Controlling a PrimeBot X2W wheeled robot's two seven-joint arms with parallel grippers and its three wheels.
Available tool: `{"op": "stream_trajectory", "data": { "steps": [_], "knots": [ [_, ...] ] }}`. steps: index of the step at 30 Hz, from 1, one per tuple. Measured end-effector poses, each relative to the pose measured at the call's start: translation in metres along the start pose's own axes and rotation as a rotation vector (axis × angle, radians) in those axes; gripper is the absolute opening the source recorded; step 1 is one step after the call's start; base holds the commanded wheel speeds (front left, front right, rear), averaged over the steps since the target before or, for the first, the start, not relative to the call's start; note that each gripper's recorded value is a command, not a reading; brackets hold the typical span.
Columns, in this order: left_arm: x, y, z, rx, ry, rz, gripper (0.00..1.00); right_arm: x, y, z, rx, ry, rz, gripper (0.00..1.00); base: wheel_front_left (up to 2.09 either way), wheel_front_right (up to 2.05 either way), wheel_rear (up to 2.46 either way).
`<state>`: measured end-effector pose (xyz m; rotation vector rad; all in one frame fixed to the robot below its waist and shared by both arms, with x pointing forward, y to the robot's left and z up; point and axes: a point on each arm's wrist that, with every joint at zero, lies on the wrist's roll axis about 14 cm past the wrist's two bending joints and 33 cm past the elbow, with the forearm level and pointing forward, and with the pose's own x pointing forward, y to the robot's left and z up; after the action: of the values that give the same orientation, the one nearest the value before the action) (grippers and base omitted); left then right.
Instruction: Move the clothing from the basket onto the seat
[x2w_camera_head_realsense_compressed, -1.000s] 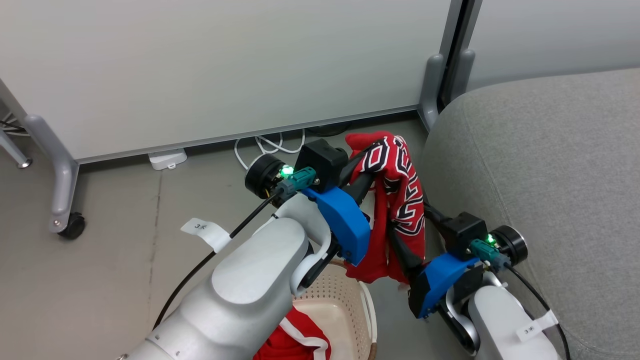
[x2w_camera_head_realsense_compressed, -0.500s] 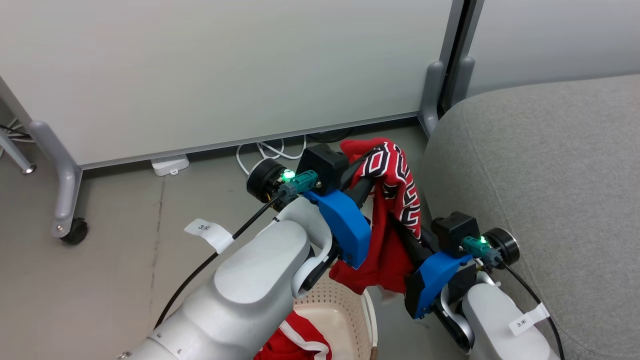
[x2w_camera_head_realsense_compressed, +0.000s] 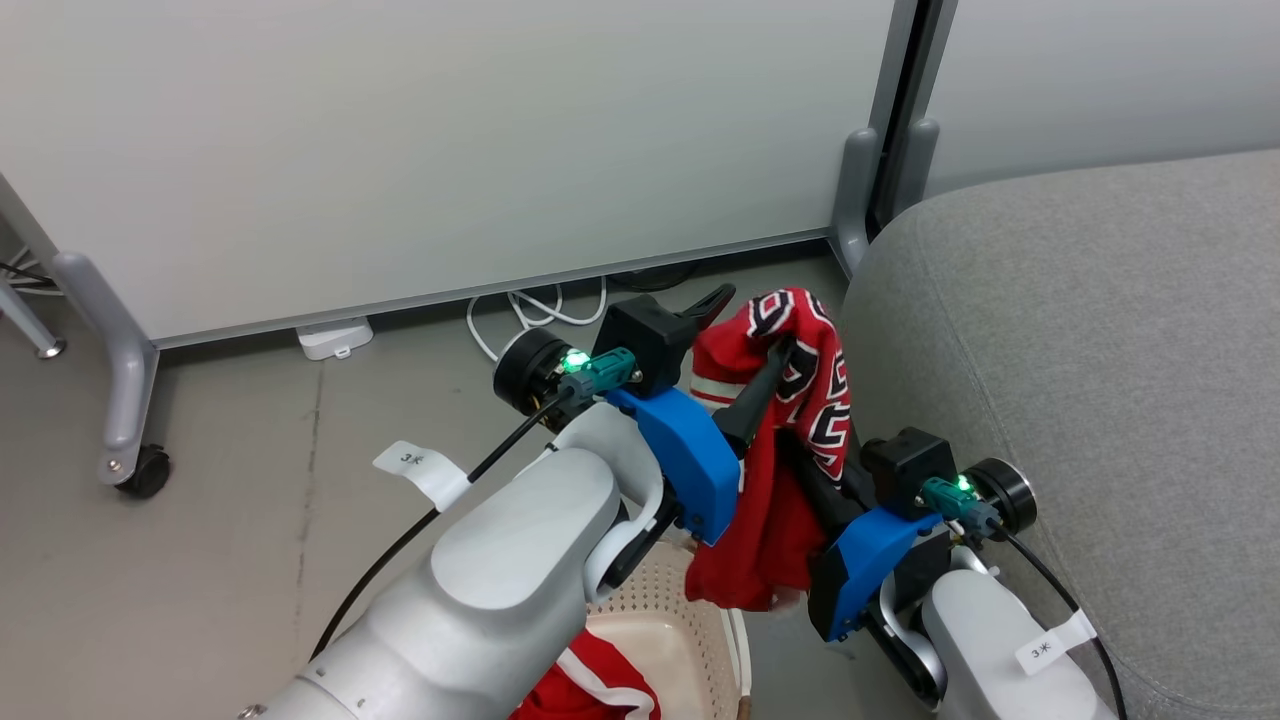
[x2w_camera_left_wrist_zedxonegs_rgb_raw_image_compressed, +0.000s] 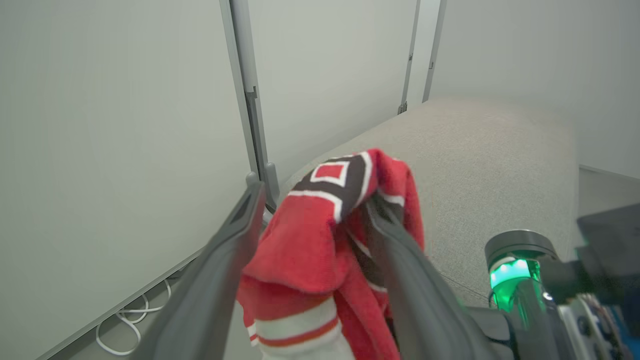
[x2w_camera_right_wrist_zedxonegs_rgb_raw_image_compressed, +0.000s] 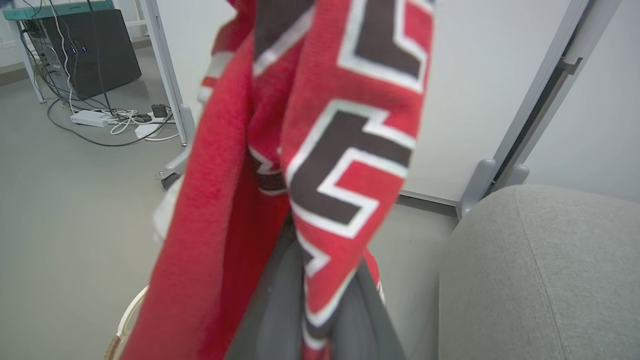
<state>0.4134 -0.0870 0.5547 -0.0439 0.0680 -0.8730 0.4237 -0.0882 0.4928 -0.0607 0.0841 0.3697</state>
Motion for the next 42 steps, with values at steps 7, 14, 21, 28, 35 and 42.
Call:
{"op": "stream_trajectory", "data": {
  "steps": [7, 14, 21, 28, 35, 42],
  "knots": [
    [0.0, 0.003, -0.003, -0.004, 0.0, 0.013, 1.0, 0.0, -0.001, 0.0, 0.001, -0.002, -0.003, 0.0, 0.0, 0.0, 0.0],
    [-0.016, 0.014, -0.022, -0.045, -0.015, 0.051, 1.0, 0.001, -0.01, 0.007, 0.004, -0.028, -0.028, 0.0, 0.0, 0.0, 0.0],
    [-0.044, 0.033, -0.045, -0.102, -0.023, 0.129, 1.0, 0.001, -0.022, 0.019, 0.006, -0.07, -0.065, 0.0, 0.0, 0.0, 0.0],
    [-0.075, 0.051, -0.045, -0.122, -0.098, 0.237, 1.0, -0.005, -0.029, 0.021, 0.007, -0.084, -0.091, 0.0, 0.0, 0.0, 0.0],
    [-0.101, 0.06, -0.048, -0.107, -0.136, 0.309, 1.0, -0.012, -0.034, 0.023, 0.005, -0.089, -0.112, 0.0, 0.0, 0.0, 0.0],
    [-0.117, 0.07, -0.065, -0.119, -0.112, 0.376, 1.0, -0.023, -0.043, 0.023, 0.001, -0.086, -0.145, 0.0, 0.0, 0.0, 0.0]
  ]
}}
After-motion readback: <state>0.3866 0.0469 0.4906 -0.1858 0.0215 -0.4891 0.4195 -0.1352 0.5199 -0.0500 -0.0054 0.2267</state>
